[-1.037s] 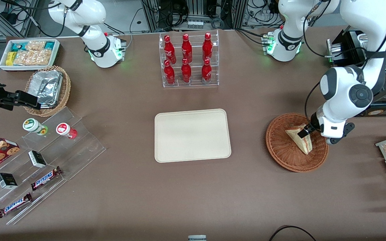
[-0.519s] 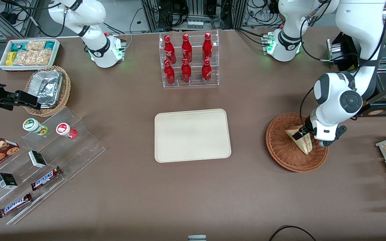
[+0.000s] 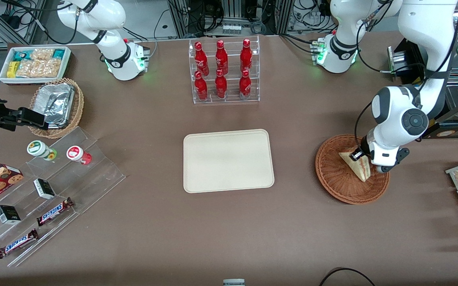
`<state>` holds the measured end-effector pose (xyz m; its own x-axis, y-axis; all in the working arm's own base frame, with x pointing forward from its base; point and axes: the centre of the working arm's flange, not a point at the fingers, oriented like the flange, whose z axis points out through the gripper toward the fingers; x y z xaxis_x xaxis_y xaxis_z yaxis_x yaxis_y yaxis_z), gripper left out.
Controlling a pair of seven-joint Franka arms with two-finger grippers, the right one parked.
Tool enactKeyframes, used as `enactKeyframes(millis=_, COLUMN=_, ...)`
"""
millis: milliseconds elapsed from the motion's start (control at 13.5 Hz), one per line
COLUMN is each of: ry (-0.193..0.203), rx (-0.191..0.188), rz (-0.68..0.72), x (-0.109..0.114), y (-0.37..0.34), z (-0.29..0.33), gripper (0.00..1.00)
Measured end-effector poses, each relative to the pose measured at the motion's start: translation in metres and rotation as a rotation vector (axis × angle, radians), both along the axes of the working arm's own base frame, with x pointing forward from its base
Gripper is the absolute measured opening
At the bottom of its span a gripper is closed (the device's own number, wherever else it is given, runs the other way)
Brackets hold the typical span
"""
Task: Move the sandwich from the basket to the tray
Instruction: 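Close the left gripper on the wrapped sandwich and stand it upright, then lift the sandwich and carry it with the left gripper over the tray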
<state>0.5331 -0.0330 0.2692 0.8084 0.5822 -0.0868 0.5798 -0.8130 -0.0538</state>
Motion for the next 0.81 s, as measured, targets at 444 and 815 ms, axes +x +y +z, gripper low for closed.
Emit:
enactKeyframes(millis=444, ry=0.039, rx=-0.004, rz=-0.175, x=0.010, y=-0.055, z=0.077, gripper=0.15)
enactKeyframes(millis=815, ry=0.045, rx=-0.005, rz=-0.367, x=0.002, y=-0.148, z=0.106, gripper=0.15)
